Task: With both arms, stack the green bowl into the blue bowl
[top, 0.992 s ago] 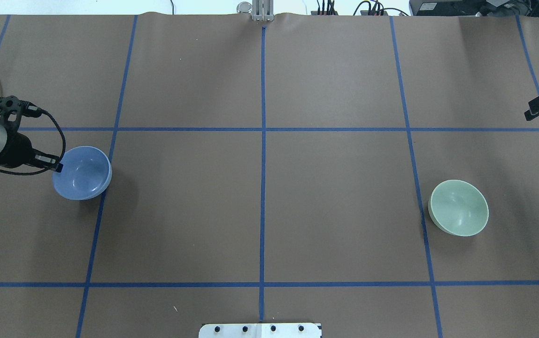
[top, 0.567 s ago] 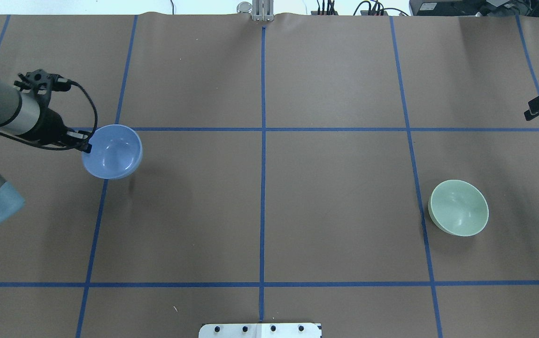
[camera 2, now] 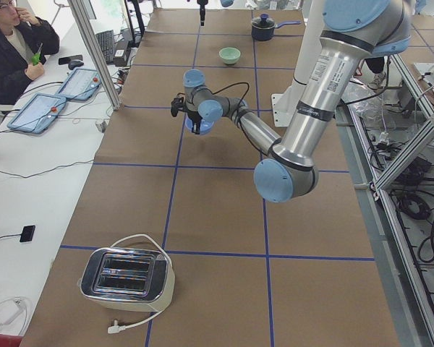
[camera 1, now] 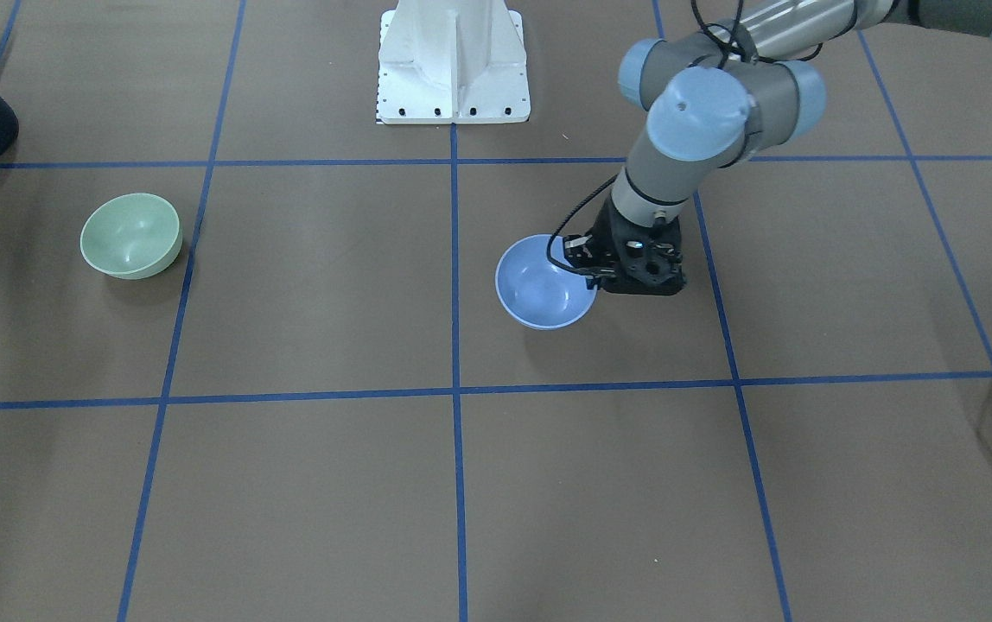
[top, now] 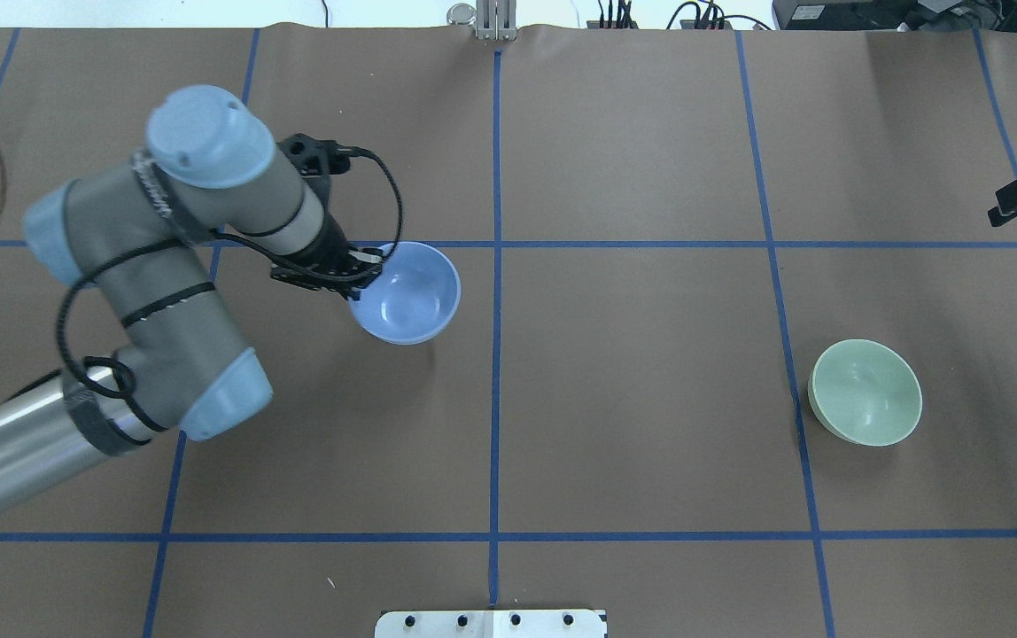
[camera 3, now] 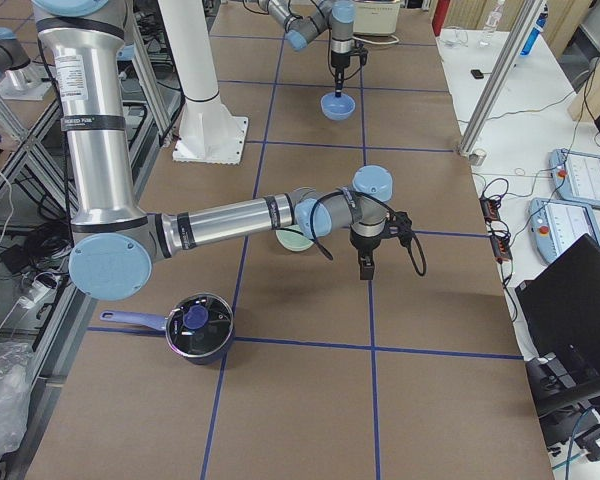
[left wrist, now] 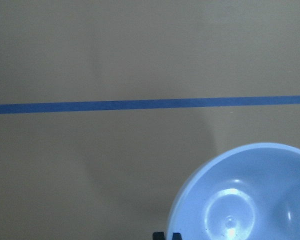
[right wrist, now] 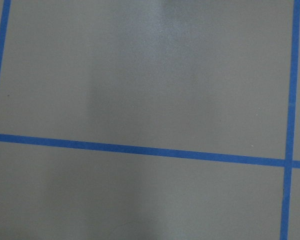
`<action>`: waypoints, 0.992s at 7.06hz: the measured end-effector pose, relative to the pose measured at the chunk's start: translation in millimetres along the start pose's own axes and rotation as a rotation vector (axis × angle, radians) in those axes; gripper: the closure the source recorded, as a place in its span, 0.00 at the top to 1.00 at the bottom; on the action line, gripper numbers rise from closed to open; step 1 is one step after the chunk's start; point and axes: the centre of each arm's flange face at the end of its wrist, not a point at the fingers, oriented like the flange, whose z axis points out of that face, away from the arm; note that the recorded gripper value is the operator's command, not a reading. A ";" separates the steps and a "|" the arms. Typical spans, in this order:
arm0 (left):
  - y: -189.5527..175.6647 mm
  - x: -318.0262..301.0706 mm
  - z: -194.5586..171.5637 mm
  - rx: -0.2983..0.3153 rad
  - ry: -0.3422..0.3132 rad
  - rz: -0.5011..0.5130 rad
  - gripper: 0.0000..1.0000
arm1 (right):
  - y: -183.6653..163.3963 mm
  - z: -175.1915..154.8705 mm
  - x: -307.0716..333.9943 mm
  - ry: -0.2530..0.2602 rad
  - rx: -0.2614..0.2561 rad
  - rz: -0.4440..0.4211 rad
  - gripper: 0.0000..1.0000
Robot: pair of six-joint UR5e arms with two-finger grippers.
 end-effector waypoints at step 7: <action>36.0 85.0 44.1 0.038 -0.028 -0.011 0.61 | -1.6 -1.1 -1.8 -0.003 0.002 0.001 1.00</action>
